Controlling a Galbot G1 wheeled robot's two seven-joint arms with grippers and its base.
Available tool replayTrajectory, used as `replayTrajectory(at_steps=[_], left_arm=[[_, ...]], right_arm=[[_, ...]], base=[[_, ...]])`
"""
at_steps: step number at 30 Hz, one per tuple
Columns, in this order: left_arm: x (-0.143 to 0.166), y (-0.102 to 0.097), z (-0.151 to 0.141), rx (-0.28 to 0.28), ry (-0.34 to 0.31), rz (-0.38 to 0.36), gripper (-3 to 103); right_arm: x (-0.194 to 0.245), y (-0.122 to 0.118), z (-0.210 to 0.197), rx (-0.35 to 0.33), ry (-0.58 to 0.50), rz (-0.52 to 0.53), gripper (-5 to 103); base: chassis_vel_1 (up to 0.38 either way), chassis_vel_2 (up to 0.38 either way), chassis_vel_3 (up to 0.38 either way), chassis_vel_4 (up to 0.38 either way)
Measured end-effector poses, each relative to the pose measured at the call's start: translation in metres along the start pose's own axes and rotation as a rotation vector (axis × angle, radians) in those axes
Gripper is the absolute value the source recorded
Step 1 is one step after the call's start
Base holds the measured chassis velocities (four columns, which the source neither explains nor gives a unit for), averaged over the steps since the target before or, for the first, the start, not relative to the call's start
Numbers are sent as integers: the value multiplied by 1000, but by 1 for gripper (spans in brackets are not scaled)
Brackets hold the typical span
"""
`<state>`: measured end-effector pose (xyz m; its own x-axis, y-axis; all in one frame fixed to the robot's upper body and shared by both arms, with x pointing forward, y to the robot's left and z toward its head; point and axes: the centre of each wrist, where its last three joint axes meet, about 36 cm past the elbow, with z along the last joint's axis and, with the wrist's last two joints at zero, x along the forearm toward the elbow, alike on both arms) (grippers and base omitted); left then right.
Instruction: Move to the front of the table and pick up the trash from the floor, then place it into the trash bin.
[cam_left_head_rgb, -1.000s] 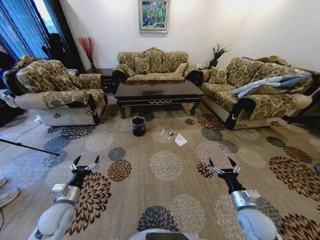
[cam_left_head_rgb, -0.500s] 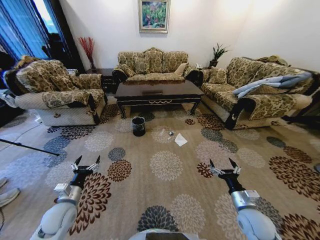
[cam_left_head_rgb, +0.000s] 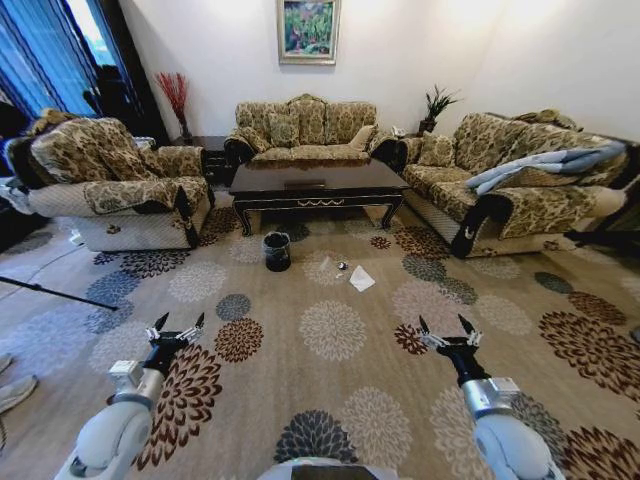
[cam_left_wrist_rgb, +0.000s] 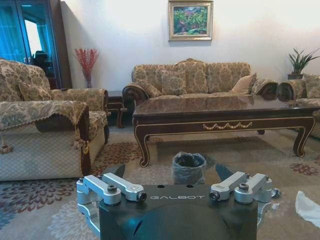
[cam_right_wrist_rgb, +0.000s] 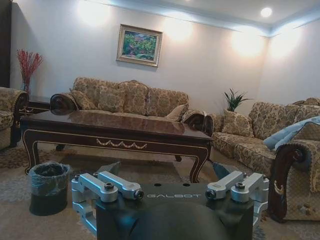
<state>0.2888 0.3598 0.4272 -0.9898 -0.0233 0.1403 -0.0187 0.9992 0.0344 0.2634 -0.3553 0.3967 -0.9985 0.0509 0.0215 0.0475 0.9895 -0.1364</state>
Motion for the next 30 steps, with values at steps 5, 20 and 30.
replayTrajectory(at_steps=[5,20,30], left_arm=[[-1,0,2,-4,1,-16,100],[7,-2,-4,-40,-16,-42,100],[12,-4,3,-50,4,-45,100]], right_arm=[[4,4,1,4,-6,3,100],[8,12,-1,-20,-8,-5,100],[9,14,2,-22,2,-5,100]], base=[[0,0,0,0],[0,0,0,0],[0,0,0,0]])
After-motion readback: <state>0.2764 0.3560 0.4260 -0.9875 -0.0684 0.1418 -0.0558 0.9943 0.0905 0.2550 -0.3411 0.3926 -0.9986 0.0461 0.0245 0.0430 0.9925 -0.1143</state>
